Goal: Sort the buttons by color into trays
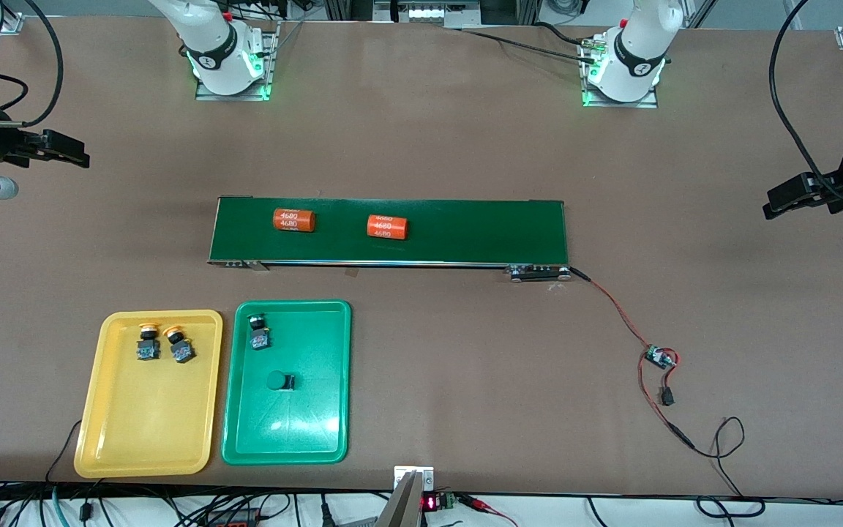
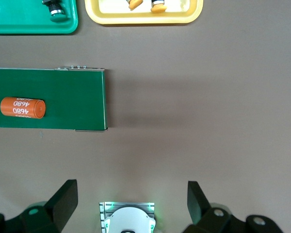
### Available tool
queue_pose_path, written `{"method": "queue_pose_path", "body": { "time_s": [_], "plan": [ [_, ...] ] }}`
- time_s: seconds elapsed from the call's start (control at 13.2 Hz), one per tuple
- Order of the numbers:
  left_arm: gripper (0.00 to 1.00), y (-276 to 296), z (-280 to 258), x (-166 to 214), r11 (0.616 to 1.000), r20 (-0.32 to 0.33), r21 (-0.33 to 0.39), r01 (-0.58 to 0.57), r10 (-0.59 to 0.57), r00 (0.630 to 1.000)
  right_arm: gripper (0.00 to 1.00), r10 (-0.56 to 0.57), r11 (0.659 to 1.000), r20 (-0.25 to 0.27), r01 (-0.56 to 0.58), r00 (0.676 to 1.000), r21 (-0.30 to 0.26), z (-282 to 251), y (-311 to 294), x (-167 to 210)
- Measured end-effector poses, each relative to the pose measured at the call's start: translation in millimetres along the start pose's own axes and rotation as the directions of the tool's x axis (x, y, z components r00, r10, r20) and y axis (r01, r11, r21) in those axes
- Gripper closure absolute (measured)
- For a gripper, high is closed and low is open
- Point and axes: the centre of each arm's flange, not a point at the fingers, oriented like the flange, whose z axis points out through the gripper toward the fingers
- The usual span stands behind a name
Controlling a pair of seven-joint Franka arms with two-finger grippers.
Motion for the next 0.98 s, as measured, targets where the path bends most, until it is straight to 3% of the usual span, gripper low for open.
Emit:
{"method": "queue_pose_path", "body": {
  "time_s": [0.98],
  "plan": [
    [0.0, -0.2, 0.0, 0.0, 1.0, 0.0, 0.0, 0.0, 0.0, 1.0, 0.0, -0.026, 1.0, -0.031, 0.026, 0.999, -0.007, -1.1, -13.7, 6.5]
  ]
}}
